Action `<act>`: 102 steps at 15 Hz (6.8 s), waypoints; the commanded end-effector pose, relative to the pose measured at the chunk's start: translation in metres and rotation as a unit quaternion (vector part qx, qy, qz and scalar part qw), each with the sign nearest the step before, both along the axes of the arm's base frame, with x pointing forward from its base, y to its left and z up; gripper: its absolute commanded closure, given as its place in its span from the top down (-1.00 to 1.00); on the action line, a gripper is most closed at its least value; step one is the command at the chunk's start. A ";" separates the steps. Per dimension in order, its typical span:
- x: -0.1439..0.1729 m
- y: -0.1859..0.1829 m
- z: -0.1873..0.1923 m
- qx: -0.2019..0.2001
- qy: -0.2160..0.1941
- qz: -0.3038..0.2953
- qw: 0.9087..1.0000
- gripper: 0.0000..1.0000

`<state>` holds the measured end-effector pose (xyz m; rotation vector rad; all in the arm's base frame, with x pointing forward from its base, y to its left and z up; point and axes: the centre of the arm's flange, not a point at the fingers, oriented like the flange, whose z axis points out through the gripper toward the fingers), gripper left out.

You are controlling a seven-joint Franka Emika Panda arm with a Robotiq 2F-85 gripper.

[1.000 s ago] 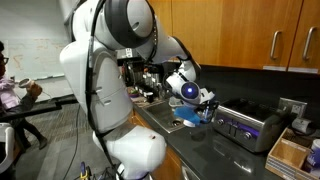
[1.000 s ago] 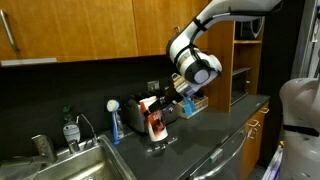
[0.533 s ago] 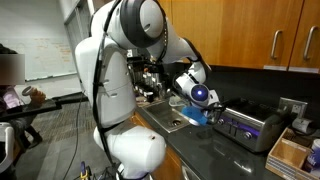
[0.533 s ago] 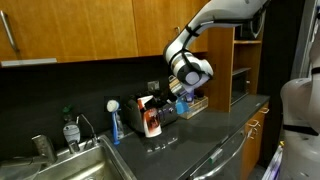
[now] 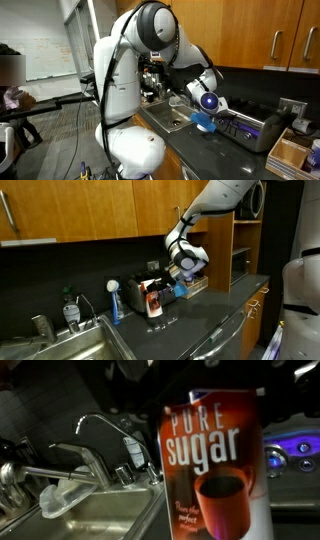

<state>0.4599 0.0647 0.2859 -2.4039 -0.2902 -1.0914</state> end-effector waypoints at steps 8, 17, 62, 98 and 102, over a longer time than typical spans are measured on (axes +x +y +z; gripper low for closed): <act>-0.005 -0.056 -0.020 -0.028 -0.002 -0.025 0.999 0.13; -0.008 -0.084 -0.028 -0.021 -0.023 -0.053 0.998 0.13; -0.020 -0.145 -0.099 -0.038 -0.066 -0.060 0.995 1.00; -0.060 -0.192 -0.072 -0.006 -0.059 -0.168 0.984 1.00; -0.070 -0.205 -0.075 -0.002 -0.056 -0.200 0.978 1.00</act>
